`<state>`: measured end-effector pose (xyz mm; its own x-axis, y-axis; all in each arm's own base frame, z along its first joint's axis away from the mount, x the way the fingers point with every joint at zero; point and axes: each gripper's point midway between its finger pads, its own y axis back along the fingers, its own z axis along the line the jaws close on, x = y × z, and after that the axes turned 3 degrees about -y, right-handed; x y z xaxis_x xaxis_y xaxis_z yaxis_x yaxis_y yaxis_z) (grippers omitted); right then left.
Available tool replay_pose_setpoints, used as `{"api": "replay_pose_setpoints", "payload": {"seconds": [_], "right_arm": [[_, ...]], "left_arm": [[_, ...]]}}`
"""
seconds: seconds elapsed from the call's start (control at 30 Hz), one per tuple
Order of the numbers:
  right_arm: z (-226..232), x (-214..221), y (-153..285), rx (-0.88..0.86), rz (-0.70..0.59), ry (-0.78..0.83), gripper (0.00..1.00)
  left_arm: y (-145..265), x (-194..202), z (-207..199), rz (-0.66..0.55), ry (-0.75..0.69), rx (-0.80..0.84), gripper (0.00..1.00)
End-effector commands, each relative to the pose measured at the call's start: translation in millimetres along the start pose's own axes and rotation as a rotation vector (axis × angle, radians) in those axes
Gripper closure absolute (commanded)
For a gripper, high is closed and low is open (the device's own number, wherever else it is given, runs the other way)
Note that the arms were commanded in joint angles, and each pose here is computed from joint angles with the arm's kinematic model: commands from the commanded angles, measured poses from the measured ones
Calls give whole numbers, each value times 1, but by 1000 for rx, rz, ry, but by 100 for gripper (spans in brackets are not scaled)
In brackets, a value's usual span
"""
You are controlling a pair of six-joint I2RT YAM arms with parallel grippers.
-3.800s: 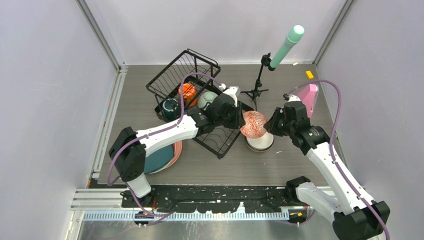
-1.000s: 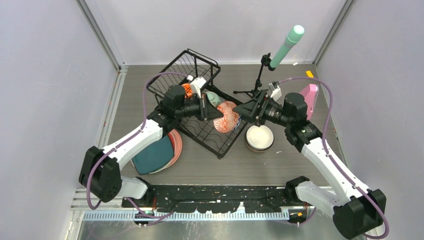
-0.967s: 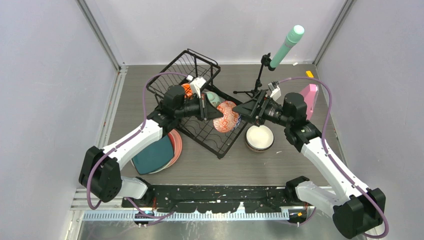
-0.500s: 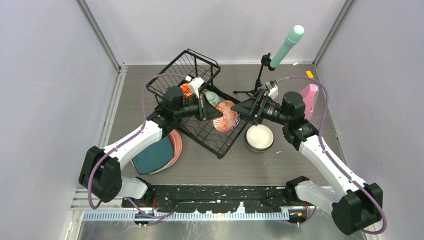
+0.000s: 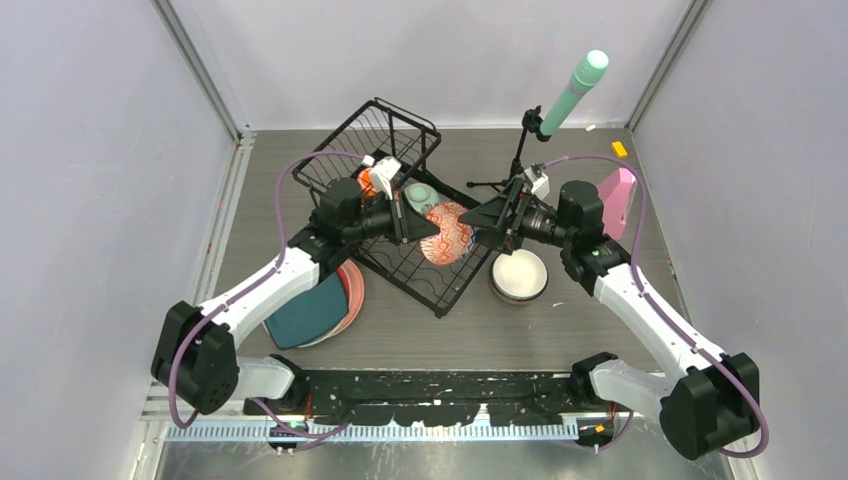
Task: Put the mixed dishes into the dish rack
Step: Turn the bowl upside down on the dish rack.
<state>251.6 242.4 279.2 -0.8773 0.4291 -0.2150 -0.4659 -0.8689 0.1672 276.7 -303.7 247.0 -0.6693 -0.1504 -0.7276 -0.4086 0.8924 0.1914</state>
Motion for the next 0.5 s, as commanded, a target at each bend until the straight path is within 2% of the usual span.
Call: {"api": "replay_pose_setpoints", "payload": {"seconds": [0.0,0.23,0.4,0.47], "right_arm": [[-15,6,3,76,26,-32,16],[17,2,0,-59,36,-56,15],[-8,8,-2,51,77,-46,13],[-9,9,-3,45,87,-53,13]], "left_arm": [[17,-49,-28,-181,-91,33,100],[21,-50,-24,-204,-93,8,100],[23,-51,-24,-211,-110,0,100],[24,-50,-26,-206,-113,10,100]]}}
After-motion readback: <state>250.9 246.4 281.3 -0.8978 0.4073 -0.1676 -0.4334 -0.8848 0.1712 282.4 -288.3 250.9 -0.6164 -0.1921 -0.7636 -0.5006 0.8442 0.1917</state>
